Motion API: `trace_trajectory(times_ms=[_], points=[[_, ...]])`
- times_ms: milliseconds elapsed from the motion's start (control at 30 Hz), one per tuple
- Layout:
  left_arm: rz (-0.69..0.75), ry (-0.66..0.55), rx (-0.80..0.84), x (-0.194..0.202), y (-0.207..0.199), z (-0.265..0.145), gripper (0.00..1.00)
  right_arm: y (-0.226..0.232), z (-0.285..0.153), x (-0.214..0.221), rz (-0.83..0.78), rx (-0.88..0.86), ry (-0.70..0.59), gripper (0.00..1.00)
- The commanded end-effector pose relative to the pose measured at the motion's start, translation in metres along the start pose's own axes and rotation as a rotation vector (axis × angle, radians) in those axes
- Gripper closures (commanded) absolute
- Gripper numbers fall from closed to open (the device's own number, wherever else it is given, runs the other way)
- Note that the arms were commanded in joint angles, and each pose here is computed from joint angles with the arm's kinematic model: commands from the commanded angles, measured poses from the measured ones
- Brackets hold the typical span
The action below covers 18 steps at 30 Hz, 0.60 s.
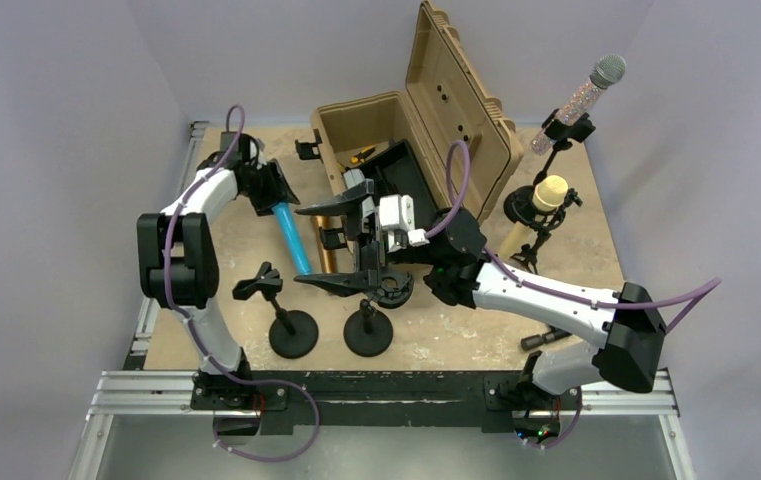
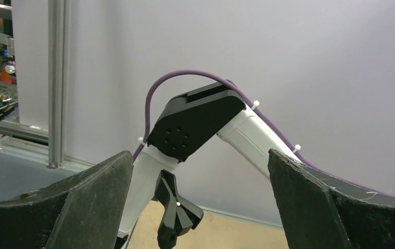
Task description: Remove the microphone from the stand
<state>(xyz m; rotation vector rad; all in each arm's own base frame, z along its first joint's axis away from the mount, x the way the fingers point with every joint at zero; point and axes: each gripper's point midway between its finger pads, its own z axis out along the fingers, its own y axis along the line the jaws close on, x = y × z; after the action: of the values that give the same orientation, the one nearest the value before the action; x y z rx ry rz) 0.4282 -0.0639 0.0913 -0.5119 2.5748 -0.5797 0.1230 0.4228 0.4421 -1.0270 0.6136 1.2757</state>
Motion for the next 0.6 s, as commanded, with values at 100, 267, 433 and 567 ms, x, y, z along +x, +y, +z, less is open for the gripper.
trace_trajectory(times_ms=[100, 267, 433, 567], points=[[0.083, 0.055, 0.027, 0.012, -0.021, 0.027, 0.91, -0.006, -0.010, -0.025, -0.040, 0.070, -0.050, 0.01], [0.086, 0.080, -0.018, 0.017, -0.018, 0.032, 0.68, -0.006, -0.012, -0.026, -0.040, 0.077, -0.048, 0.01], [0.085, 0.085, -0.021, 0.018, -0.018, 0.031, 0.51, -0.006, -0.012, -0.023, -0.034, 0.078, -0.045, 0.01], [0.083, 0.084, -0.017, 0.018, -0.019, 0.030, 0.25, -0.006, -0.011, -0.017, -0.026, 0.075, -0.036, 0.01]])
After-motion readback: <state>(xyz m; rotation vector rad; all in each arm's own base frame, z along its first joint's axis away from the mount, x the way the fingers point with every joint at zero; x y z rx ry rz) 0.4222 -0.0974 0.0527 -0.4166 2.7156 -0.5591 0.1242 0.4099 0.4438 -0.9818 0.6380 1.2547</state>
